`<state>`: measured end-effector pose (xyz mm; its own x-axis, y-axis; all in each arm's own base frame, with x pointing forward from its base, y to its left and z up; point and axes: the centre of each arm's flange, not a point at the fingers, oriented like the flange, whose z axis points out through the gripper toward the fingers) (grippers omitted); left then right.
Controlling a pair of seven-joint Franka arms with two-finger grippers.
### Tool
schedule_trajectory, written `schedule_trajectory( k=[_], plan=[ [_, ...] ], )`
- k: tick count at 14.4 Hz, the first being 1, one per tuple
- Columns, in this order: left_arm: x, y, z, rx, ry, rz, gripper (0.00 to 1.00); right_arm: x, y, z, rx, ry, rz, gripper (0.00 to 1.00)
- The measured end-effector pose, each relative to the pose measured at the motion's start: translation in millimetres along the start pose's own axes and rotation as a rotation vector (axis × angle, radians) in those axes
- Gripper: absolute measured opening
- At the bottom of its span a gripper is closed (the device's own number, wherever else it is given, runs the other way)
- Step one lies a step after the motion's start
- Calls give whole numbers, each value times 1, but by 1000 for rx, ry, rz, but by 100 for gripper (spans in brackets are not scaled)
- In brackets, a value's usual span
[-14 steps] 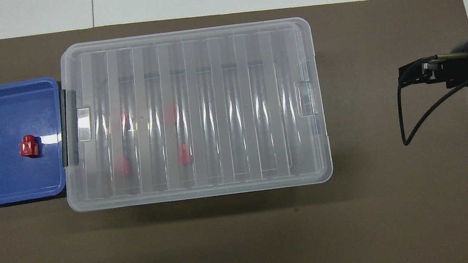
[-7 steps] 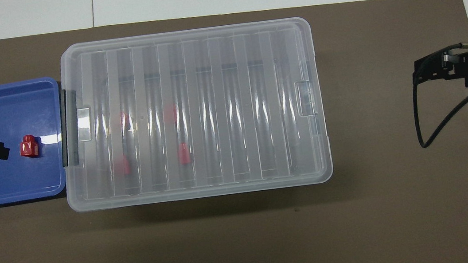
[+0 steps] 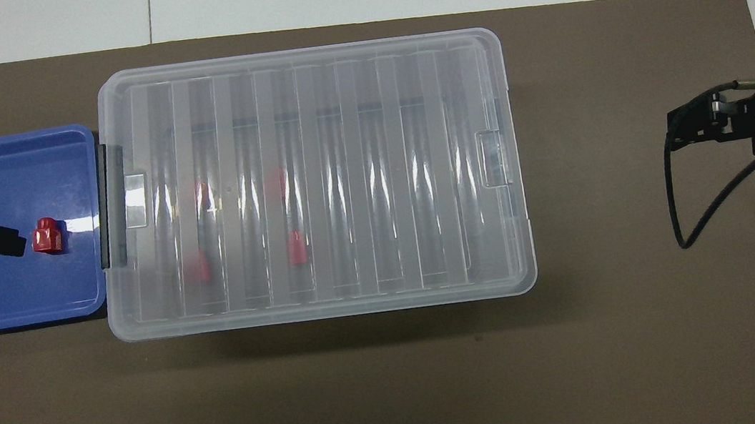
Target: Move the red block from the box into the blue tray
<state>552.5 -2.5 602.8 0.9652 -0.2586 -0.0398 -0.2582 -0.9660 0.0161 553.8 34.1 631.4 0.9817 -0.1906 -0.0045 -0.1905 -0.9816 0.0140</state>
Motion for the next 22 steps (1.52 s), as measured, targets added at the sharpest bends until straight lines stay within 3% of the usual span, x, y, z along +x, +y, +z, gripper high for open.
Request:
schedule_trajectory(
  k=[7,22],
  plan=[
    [0,1,0,0,1,-114,100,-1,-1,-1,-18,1,-54,100],
    [0,2,-1,1,2,-120,100,-1,-1,-1,-12,-1,-52,100]
  ],
)
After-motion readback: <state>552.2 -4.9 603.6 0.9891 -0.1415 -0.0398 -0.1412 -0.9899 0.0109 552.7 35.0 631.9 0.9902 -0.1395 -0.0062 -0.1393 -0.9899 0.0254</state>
